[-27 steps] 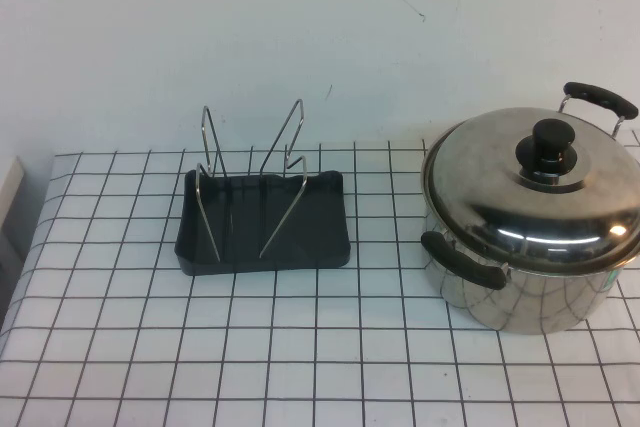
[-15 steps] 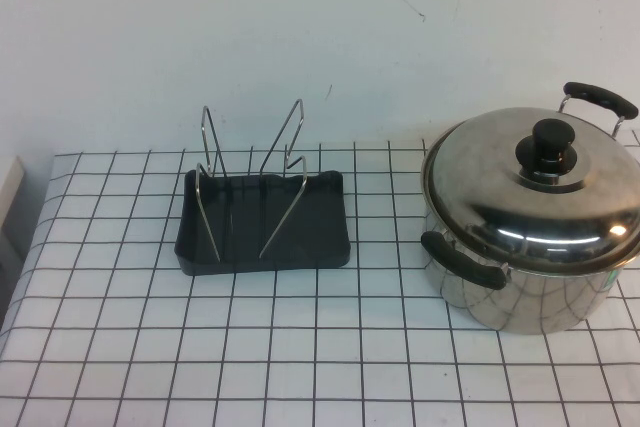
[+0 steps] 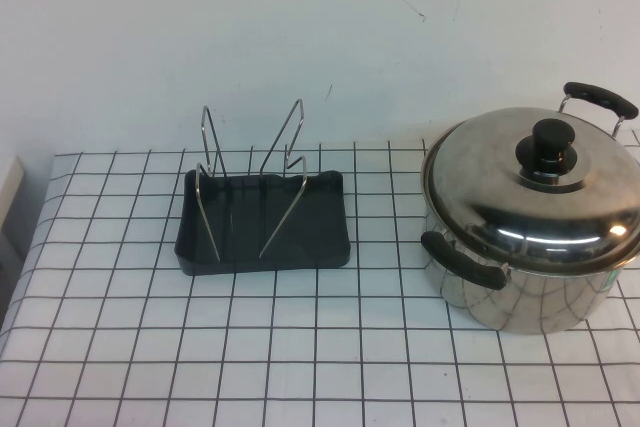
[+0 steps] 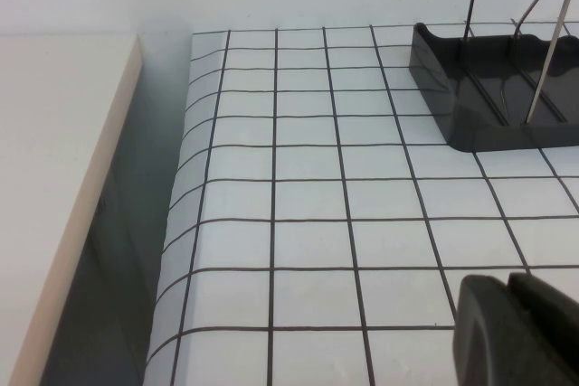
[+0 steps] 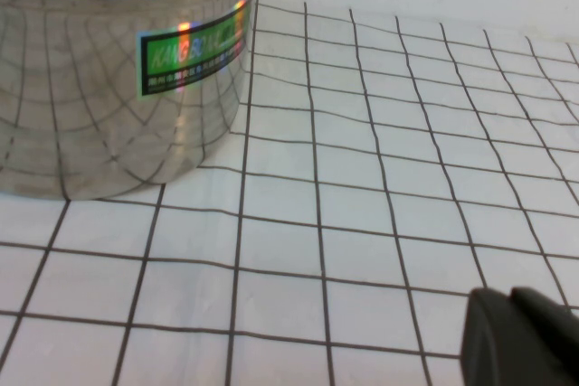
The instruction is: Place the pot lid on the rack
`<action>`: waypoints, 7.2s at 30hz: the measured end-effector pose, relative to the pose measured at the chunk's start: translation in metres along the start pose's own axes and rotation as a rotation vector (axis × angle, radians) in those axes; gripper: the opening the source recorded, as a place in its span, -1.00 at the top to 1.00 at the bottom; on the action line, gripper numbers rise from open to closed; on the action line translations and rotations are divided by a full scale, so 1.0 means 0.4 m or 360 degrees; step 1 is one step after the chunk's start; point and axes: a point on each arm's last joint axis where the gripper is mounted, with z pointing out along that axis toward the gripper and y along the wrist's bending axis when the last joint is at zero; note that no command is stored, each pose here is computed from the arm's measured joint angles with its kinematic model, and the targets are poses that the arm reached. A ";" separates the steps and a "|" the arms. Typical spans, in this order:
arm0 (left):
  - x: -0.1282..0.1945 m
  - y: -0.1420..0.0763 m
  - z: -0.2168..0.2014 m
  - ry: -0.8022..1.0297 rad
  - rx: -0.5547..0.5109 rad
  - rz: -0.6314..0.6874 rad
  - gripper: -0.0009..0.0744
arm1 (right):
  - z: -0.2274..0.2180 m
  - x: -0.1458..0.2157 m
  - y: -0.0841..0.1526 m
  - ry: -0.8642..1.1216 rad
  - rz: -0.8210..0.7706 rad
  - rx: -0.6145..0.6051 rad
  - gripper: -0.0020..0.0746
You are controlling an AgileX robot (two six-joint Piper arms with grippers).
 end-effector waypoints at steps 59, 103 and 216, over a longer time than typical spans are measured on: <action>-0.155 -0.006 -0.062 -0.1211 0.0054 -0.0016 0.98 | -0.108 -0.192 -0.024 -0.1607 0.0008 0.0194 0.95; -0.229 -0.035 0.002 -0.0912 0.0191 0.0038 0.98 | 0.359 -0.449 0.076 -0.0909 -0.0093 -0.0931 0.95; -0.434 -0.170 -0.101 -0.0277 0.1192 -0.0743 0.69 | 0.122 -0.699 0.527 -0.1173 0.0659 -0.2310 0.56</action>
